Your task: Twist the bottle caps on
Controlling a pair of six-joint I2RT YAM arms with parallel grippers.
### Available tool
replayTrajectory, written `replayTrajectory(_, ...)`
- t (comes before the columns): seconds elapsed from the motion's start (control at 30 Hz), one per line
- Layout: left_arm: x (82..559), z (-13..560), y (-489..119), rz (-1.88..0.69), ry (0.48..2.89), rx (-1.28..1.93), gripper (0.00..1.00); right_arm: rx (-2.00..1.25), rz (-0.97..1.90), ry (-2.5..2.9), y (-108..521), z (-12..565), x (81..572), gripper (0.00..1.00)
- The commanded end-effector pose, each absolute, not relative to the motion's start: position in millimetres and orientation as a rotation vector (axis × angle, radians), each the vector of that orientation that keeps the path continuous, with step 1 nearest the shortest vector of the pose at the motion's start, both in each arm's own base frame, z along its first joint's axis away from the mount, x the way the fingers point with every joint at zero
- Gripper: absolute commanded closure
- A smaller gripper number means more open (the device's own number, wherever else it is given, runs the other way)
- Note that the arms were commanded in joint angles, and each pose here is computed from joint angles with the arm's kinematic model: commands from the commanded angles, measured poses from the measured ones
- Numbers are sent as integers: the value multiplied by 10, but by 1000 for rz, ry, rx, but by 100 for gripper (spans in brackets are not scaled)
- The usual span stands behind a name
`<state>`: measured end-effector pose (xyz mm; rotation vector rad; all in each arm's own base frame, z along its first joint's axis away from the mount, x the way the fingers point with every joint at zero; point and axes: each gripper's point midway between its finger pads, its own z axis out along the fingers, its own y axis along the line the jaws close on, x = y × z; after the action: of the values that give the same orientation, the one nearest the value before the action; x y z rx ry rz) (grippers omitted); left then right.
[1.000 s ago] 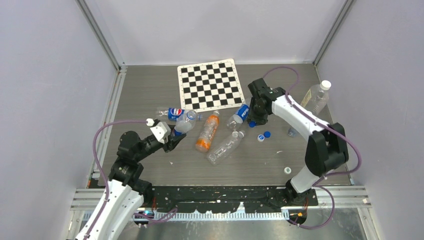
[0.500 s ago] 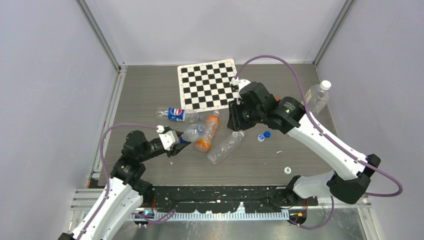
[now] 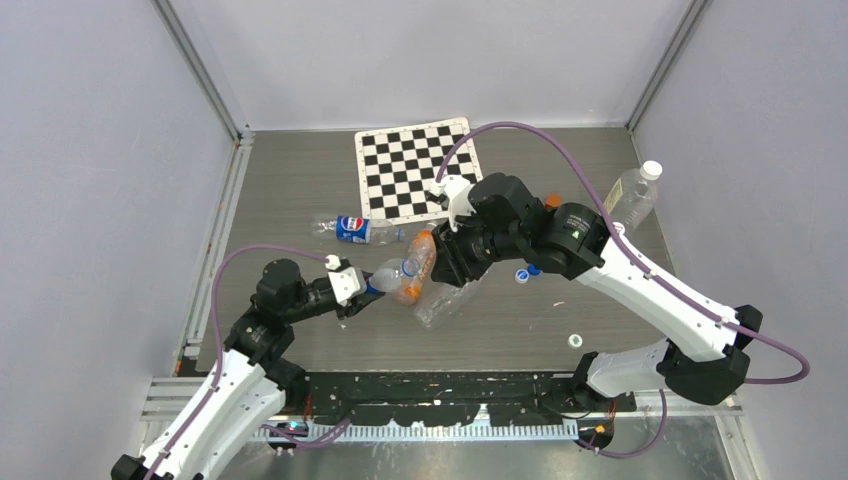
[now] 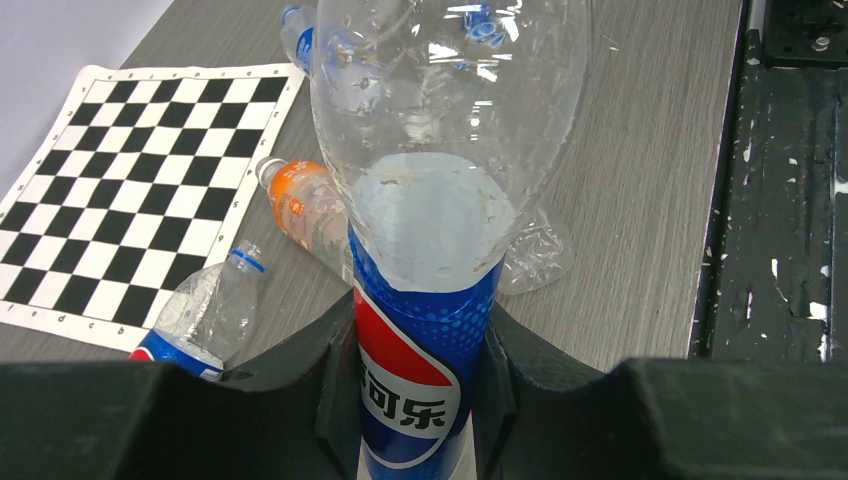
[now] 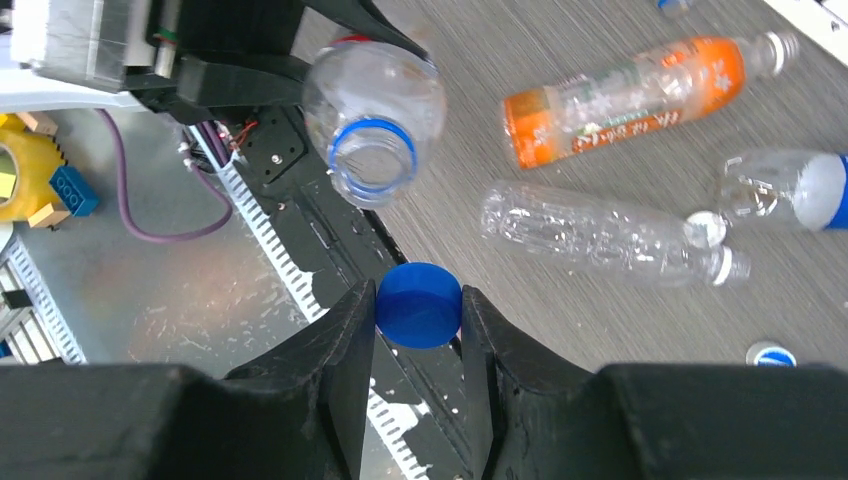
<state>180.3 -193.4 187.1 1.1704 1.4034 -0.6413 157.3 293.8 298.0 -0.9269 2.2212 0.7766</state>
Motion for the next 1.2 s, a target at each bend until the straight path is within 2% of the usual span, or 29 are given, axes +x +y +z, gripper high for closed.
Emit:
replayTrajectory(0.0, 1759, 1888, -1986, -663, 1367, 1203, 63, -1014, 875, 2035, 3132, 3293, 1545, 82)
replayTrajectory(1.17, 1619, 1899, -2073, -725, 1314, 1259, 65, -1186, 949, 2008, 3383, 3105, 1488, 81)
